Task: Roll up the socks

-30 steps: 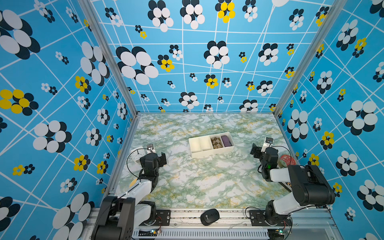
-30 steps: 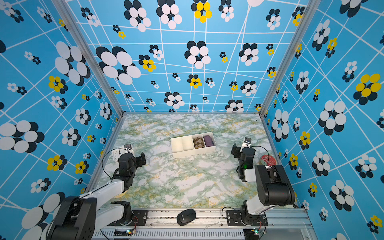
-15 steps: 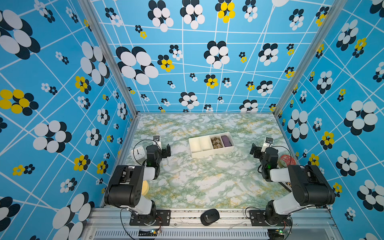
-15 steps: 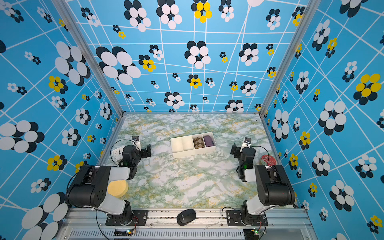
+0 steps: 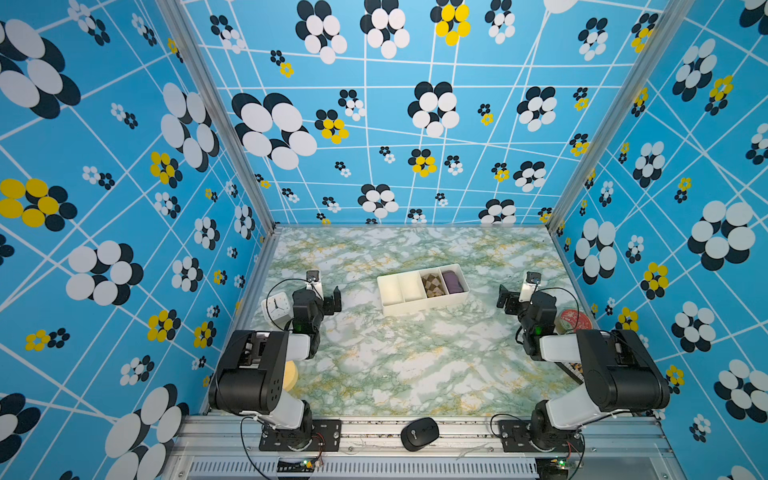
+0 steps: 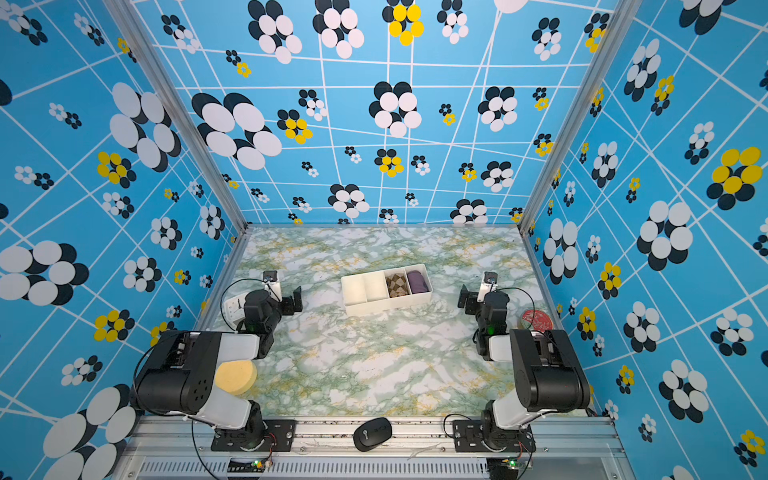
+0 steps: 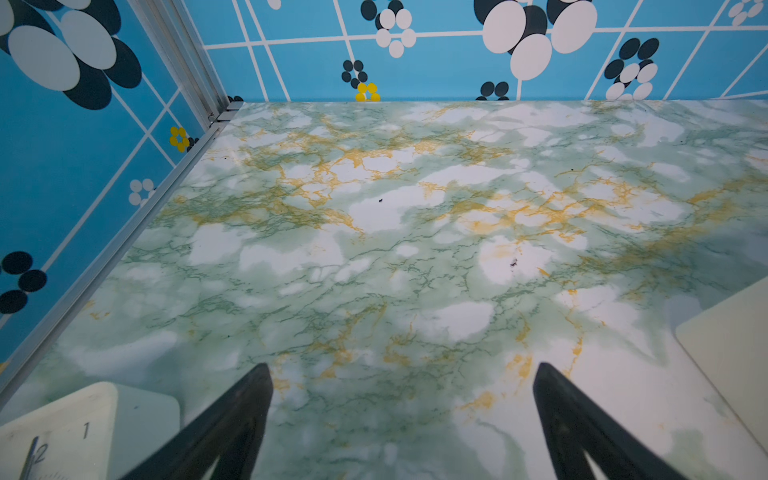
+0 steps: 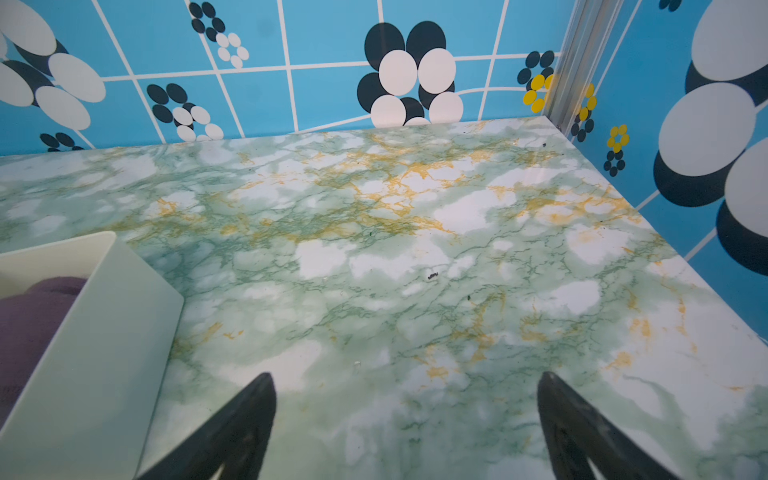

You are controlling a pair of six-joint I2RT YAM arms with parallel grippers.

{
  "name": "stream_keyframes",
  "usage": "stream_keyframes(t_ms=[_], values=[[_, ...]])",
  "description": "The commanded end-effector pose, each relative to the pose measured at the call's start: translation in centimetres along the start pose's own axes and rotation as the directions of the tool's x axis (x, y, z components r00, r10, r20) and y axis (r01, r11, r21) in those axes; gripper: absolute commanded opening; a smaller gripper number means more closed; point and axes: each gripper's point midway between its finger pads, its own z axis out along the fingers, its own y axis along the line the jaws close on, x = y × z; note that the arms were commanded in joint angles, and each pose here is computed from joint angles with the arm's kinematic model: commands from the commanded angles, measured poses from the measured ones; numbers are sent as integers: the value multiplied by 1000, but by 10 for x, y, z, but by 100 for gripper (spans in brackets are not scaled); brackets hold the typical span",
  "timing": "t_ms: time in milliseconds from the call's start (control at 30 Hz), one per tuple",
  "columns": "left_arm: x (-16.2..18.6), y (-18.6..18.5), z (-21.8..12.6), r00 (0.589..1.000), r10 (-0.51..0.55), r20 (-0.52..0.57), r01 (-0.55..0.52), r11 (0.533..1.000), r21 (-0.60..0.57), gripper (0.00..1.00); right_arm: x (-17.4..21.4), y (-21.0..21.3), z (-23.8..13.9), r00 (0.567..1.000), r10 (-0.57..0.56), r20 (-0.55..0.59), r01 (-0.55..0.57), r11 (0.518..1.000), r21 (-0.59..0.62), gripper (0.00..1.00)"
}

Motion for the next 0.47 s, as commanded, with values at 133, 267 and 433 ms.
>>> stream_keyframes(t_ms=[133, 267, 433], values=[[-4, 1, 1, 1000, 2, 20, -3, 1000, 5, 99, -1, 7, 4, 1000, -16, -9, 16, 999, -28, 99], [-5, 1, 1, 1000, 2, 21, -2, 1000, 4, 99, -1, 7, 5, 1000, -10, -14, 10, 1000, -30, 99], [-5, 1, 1, 1000, 3, 20, -3, 1000, 4, 99, -2, 5, 5, 1000, -2, -9, 2, 999, -32, 99]])
